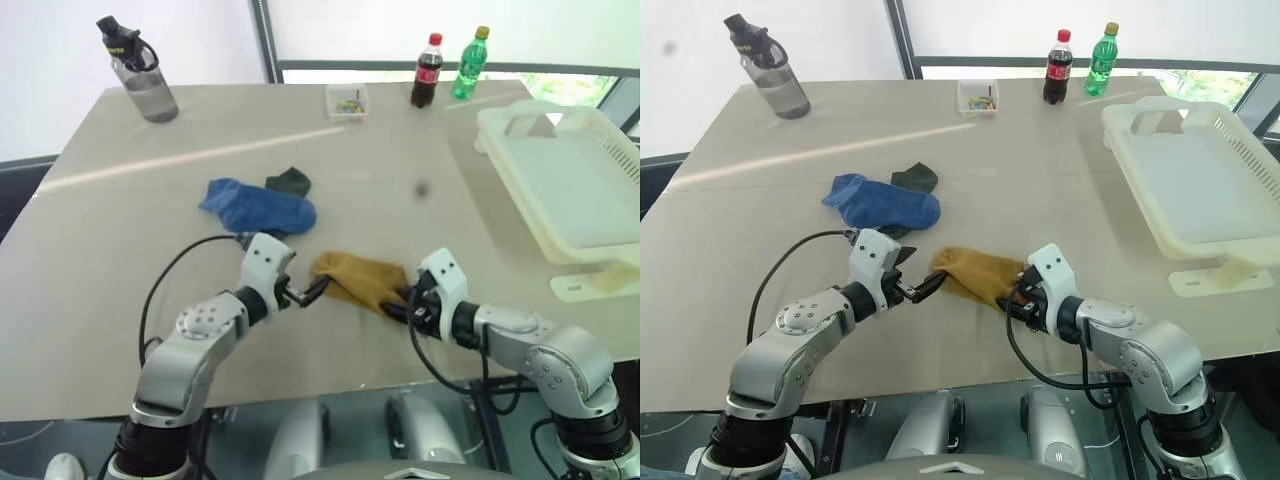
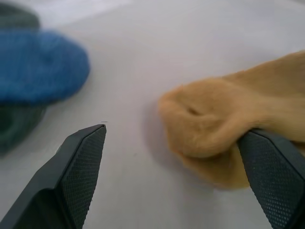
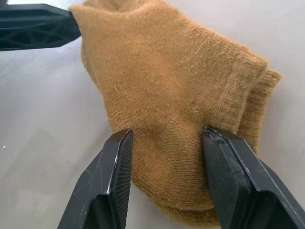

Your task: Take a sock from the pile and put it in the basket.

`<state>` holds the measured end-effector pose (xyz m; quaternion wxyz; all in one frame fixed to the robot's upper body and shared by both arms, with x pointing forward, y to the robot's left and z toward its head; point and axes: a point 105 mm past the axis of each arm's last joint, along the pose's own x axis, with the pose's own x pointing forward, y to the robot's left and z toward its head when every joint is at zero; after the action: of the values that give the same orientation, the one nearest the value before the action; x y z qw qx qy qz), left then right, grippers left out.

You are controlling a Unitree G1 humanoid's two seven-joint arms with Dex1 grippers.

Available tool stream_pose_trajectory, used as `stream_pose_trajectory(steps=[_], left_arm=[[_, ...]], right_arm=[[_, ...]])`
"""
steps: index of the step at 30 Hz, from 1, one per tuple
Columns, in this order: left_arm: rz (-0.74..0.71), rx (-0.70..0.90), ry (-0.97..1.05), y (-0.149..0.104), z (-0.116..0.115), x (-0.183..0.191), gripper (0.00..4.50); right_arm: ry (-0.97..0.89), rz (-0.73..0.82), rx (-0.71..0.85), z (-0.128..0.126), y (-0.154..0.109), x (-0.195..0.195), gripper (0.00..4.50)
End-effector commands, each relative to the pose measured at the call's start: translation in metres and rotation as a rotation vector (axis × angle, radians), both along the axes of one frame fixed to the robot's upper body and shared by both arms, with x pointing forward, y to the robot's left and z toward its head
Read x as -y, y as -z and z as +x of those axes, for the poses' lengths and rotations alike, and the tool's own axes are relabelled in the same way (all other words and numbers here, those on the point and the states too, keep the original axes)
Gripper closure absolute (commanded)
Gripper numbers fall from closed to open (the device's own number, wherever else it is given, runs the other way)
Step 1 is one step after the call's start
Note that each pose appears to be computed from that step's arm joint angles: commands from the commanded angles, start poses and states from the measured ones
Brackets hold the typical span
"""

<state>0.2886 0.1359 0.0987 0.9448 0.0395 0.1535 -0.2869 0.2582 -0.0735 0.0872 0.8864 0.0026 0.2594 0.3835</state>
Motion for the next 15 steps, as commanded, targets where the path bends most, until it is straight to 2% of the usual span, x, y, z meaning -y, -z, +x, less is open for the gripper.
stream_pose_trajectory(steps=[1, 3, 8, 11, 15], left_arm=[[-0.130, -0.111, -0.004, -0.002, -0.009, 0.006, 0.01], [-0.186, -0.171, -0.015, 0.001, -0.011, 0.007, 0.01], [-0.466, -0.362, -0.074, 0.003, -0.013, 0.006, 0.01], [-0.596, -0.391, 0.032, -0.010, -0.025, 0.004, 0.01], [-0.677, -0.414, 0.160, -0.022, -0.045, -0.003, 0.01]], right_arm=[[0.056, -0.055, -0.062, 0.002, 0.017, 0.013, 2.11], [0.057, -0.055, -0.062, 0.002, 0.017, 0.014, 2.11], [0.051, -0.048, -0.061, 0.002, 0.017, 0.012, 2.11], [0.053, -0.051, -0.057, 0.003, 0.016, 0.013, 2.11], [0.054, -0.049, -0.053, 0.005, 0.016, 0.013, 2.11]])
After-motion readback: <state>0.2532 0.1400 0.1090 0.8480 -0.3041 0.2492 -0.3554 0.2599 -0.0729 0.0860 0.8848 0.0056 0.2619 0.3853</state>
